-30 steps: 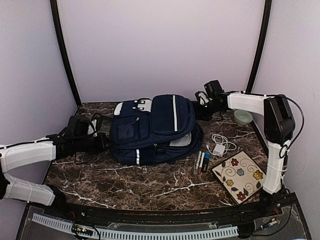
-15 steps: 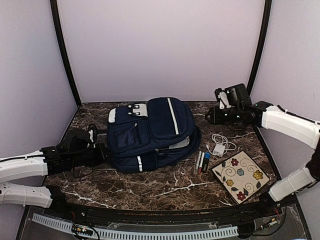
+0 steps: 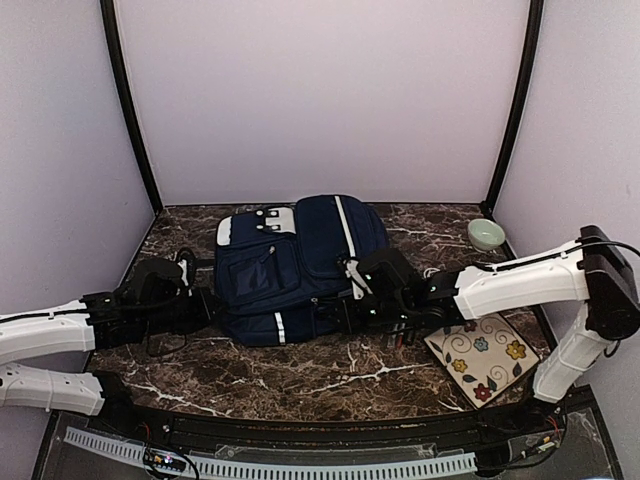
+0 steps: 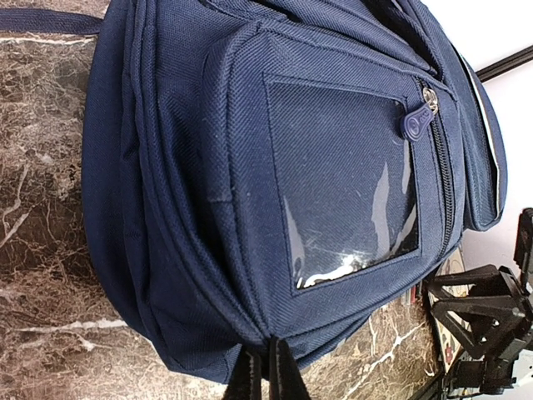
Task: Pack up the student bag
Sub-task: Pick up the largest pocket of the bag from the student bag.
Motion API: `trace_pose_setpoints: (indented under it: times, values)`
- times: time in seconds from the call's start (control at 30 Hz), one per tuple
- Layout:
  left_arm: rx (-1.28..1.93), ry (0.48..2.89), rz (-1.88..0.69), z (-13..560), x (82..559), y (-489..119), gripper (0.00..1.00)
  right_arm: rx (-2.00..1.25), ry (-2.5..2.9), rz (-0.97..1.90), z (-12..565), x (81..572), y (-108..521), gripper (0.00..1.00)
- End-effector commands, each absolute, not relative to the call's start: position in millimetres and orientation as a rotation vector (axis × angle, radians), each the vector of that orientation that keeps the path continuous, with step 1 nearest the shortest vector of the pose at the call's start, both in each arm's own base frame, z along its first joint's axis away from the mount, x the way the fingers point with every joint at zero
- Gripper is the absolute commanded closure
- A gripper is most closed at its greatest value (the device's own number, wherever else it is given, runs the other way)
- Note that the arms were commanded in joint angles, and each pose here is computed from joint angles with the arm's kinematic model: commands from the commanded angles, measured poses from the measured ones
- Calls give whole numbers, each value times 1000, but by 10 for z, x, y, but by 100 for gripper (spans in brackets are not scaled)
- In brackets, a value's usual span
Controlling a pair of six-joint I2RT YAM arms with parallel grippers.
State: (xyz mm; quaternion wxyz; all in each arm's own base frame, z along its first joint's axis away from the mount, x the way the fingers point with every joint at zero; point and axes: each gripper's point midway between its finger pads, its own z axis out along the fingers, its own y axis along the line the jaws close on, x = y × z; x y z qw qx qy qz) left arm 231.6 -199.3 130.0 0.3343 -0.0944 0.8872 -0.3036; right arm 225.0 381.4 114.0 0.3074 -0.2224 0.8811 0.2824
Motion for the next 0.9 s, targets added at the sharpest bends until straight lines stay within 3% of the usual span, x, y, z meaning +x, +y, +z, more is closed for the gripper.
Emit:
trace_pose_setpoints:
  times: [0.0, 0.17, 0.4, 0.53, 0.6, 0.63, 0.87]
  values:
    - [-197, 2284, -860, 1498, 2298, -2132, 100, -542, 2226, 799, 1384, 2439, 4076, 64]
    - [-183, 2284, -852, 1510, 2314, -2155, 100, -599, 2232, 785, 1280, 2512, 4265, 59]
    - [-168, 2271, -854, 1561, 2339, -2188, 100, -648, 2277, 778, 1130, 2512, 4385, 80]
    - [-162, 2270, -852, 1564, 2344, -2197, 100, -614, 2295, 729, 1087, 2547, 4320, 83]
    - [-160, 2271, -855, 1563, 2343, -2204, 100, -587, 2310, 671, 1038, 2593, 4243, 91]
    - [-163, 2269, -855, 1567, 2347, -2203, 100, -573, 2316, 637, 1016, 2618, 4199, 99]
    - [-167, 2249, -803, 1603, 2353, -2099, 100, -507, 2283, 521, 1216, 2757, 3902, 100]
